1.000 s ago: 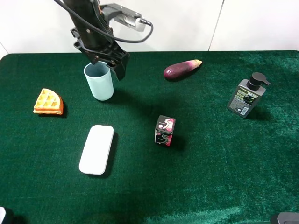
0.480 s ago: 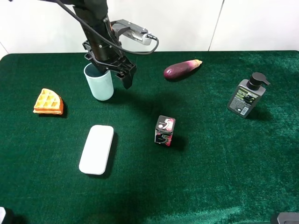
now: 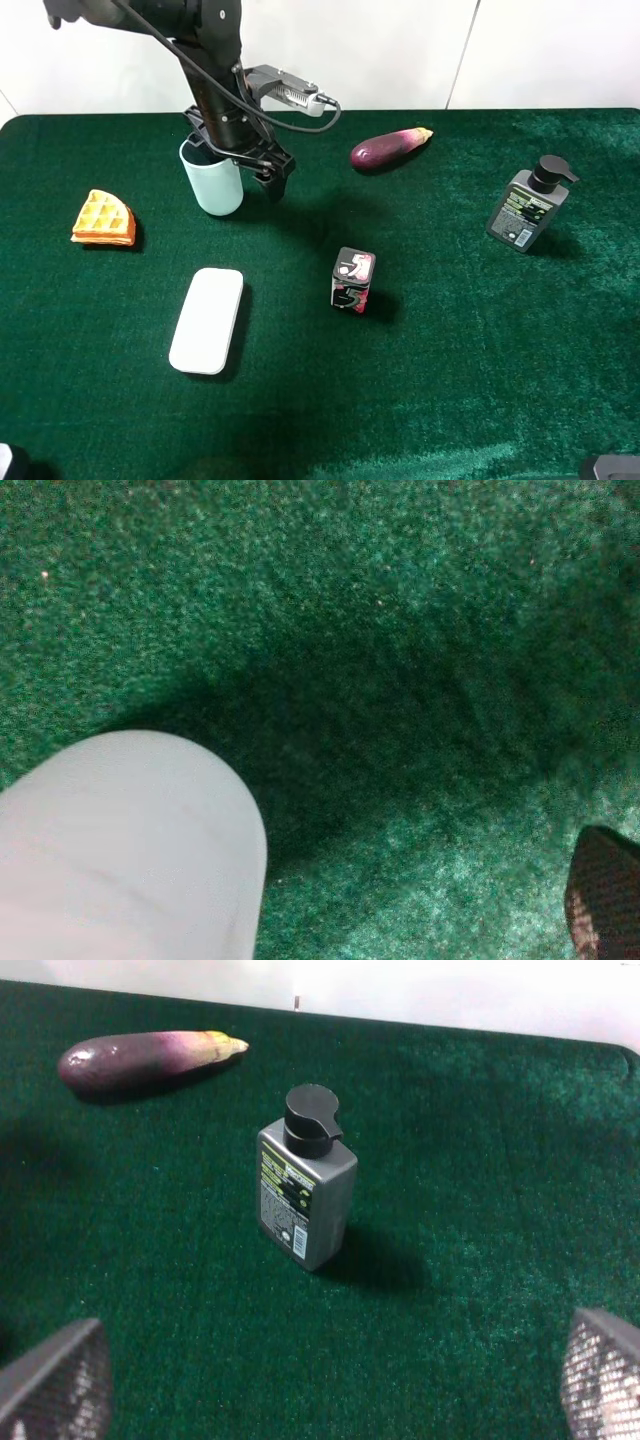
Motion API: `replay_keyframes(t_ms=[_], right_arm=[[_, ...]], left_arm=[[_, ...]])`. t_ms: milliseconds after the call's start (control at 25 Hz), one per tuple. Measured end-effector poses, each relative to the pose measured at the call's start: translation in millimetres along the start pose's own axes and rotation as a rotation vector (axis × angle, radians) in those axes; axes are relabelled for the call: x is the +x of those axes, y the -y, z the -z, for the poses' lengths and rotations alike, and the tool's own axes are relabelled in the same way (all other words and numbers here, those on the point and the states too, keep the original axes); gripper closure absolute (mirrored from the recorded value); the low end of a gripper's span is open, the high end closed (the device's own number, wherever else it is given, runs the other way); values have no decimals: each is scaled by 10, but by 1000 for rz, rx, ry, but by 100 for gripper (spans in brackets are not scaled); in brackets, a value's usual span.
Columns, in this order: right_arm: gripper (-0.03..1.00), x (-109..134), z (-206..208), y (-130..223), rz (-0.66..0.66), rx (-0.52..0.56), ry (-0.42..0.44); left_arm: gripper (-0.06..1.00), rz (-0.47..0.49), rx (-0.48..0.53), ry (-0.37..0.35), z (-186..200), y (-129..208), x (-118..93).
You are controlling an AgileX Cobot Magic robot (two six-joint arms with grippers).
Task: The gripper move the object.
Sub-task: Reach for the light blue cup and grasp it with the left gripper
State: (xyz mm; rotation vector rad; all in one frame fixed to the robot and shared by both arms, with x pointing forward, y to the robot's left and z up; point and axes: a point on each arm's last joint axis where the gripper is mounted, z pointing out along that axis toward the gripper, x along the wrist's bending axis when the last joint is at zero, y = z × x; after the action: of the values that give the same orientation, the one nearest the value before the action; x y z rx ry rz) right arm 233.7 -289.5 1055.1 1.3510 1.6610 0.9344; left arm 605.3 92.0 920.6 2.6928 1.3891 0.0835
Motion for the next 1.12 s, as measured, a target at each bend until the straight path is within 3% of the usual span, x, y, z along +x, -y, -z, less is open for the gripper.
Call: replay_keyframes(t_ms=[240, 440, 560, 920, 1120], right_arm=[[29, 0, 0, 0, 0, 0, 0], [29, 0, 0, 0, 0, 0, 0], [29, 0, 0, 0, 0, 0, 0], [29, 0, 0, 0, 0, 0, 0], [29, 0, 0, 0, 0, 0, 0]], left_arm=[[8, 4, 35, 4, -86, 20, -1], [17, 4, 52, 5, -115, 32, -2], [28, 4, 52, 5, -115, 32, -2], [83, -4, 46, -9, -109, 25, 12], [86, -6, 43, -13, -101, 18, 15]])
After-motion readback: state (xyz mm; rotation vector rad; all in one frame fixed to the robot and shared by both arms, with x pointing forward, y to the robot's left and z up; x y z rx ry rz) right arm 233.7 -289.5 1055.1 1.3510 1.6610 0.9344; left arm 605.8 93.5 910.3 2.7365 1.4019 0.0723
